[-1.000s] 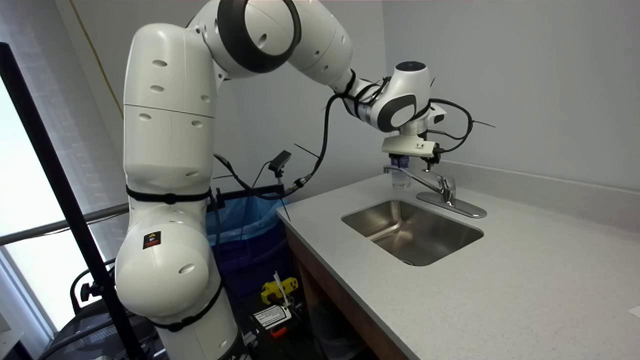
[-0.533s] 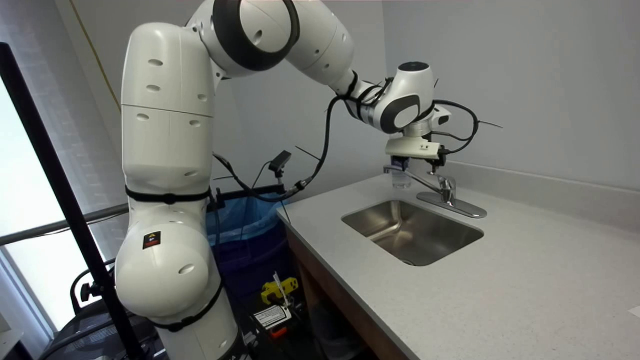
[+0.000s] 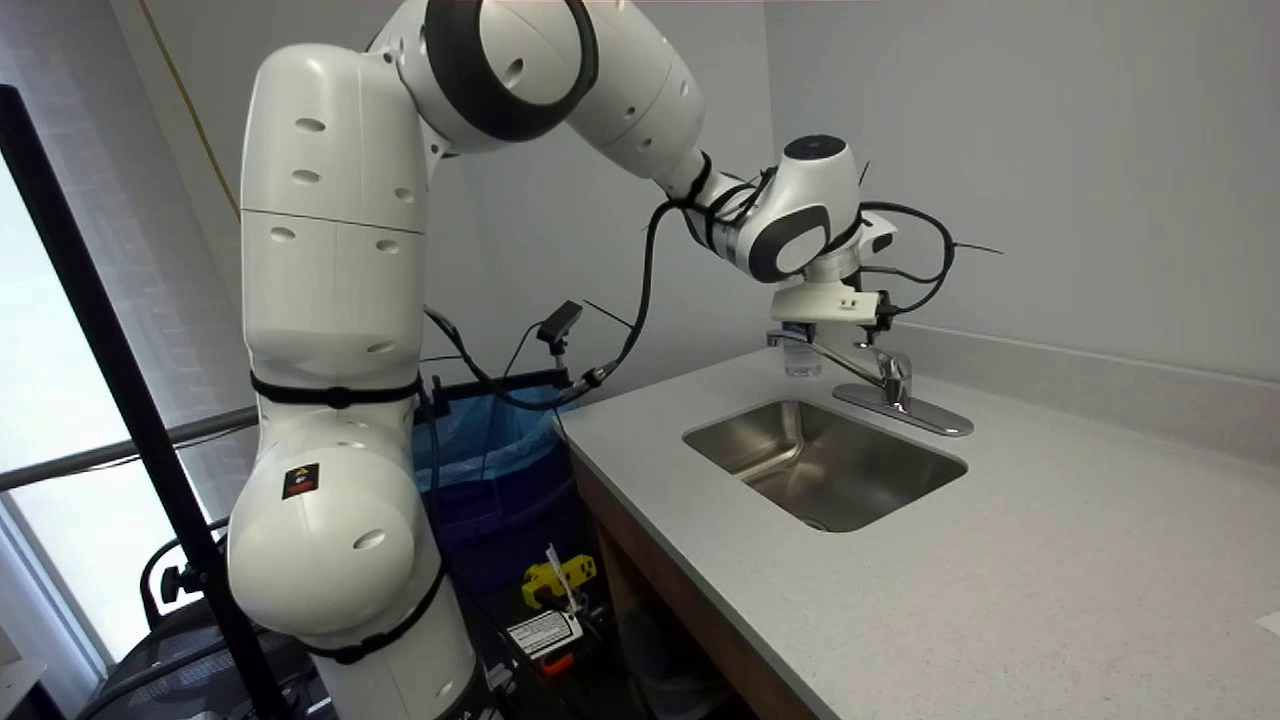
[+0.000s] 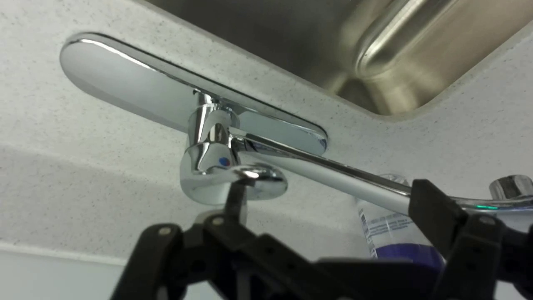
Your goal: Move the spout to the left and close the tap
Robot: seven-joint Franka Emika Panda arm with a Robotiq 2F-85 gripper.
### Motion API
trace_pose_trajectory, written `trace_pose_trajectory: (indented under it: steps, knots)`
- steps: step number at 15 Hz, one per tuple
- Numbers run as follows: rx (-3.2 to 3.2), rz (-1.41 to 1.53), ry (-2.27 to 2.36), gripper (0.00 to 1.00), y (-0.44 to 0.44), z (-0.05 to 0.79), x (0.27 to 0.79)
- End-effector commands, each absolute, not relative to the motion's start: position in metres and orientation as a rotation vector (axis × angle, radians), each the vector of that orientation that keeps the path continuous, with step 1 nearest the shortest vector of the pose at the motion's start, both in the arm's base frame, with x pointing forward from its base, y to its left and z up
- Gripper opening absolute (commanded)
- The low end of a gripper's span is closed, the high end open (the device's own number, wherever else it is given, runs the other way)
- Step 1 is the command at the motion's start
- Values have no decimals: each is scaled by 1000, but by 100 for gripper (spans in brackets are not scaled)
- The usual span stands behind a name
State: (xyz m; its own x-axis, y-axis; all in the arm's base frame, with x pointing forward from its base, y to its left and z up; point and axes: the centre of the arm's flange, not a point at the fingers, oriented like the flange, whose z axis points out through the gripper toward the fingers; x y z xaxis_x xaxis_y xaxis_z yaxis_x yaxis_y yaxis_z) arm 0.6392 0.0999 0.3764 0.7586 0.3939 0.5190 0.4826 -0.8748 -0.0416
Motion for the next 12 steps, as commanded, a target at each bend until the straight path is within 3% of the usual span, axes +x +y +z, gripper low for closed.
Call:
trace_pose_trajectory:
  steps: [1,6,12]
  knots:
    - [-2713,-926,-766,100,103,376,626]
    - [-2670,-1006,-799,100,116,387,625]
    - [-2720,-789,-783,100,111,428,617]
